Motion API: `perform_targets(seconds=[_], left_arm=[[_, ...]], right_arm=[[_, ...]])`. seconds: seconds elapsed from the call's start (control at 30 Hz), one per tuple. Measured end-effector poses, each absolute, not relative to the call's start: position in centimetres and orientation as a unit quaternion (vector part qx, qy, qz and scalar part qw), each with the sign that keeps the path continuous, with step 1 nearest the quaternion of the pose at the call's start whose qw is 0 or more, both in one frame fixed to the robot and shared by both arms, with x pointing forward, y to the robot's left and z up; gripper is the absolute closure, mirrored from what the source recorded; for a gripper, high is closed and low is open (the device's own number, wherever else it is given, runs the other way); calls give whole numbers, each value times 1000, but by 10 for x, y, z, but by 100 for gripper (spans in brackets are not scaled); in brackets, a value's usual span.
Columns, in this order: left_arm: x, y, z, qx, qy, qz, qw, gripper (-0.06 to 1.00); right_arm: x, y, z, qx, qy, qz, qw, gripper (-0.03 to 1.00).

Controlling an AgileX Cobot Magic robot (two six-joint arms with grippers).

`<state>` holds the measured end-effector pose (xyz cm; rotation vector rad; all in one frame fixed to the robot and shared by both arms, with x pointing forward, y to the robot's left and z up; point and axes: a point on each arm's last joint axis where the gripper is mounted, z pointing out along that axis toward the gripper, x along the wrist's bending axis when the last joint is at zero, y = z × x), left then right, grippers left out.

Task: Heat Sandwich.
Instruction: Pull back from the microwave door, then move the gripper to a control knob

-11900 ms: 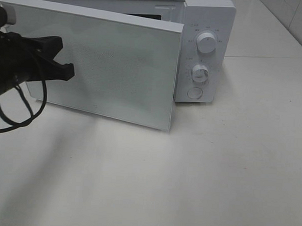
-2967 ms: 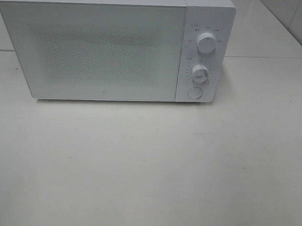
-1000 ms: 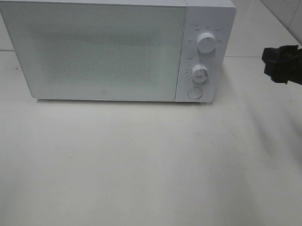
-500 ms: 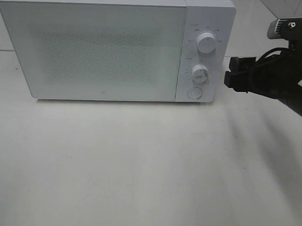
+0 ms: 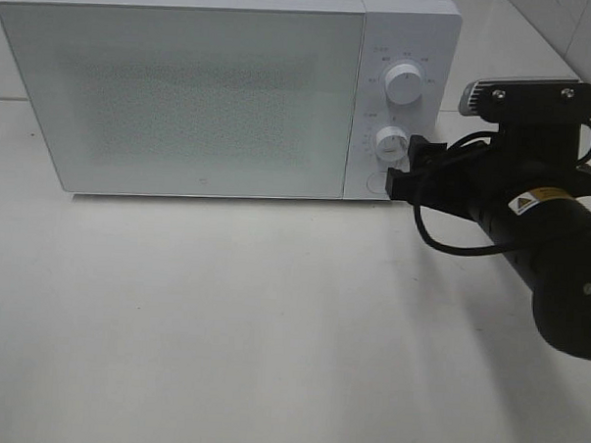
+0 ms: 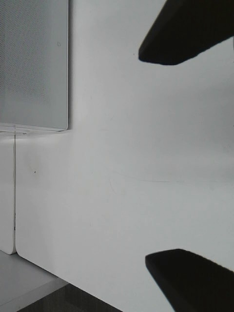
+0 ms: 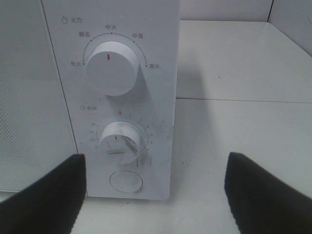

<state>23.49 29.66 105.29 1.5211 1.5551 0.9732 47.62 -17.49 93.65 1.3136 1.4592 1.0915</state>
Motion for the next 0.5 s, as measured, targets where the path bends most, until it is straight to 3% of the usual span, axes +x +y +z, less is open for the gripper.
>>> perform_targets(seconds=[0.5], left_arm=[[235, 297, 1053, 593, 606, 379, 370, -2]], right_arm=[[489, -156, 917, 522, 587, 432, 443, 21]])
